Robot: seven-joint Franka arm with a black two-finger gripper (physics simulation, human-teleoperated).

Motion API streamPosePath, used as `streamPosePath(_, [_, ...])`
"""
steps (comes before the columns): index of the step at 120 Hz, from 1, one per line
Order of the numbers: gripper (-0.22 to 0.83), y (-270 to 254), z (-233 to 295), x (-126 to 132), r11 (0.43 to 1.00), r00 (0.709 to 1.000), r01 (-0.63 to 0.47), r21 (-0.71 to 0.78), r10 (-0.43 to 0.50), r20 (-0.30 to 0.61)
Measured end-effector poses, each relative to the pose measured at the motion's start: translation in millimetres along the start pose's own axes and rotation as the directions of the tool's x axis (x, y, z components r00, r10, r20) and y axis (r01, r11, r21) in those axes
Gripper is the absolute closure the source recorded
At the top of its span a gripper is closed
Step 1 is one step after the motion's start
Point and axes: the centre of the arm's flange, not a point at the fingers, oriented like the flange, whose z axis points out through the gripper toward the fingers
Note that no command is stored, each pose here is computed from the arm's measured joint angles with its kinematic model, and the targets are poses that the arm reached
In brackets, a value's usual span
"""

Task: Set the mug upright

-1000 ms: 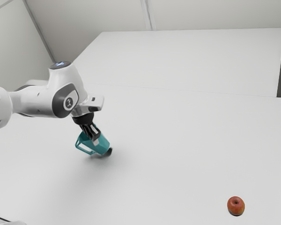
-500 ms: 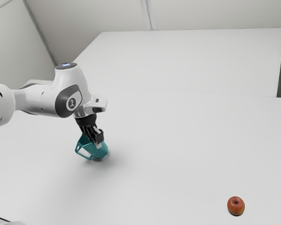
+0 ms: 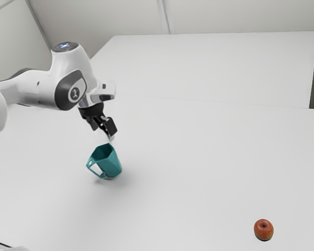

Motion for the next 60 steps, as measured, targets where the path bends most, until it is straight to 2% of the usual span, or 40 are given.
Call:
streamPosePath(21, [0.02, -9.5, -68.5, 17.9, 0.999, 0.999, 0.037, -0.036, -0.038, -0.026])
streamPosePath(42, [0.01, -5.2, -163.6, 32.9, 0.999, 0.994, 0.032, -0.043, -0.036, -0.101])
streamPosePath(60, [0.00, -22.7, -196.9, 47.3, 0.997, 0.995, 0.036, -0.070, -0.042, -0.087])
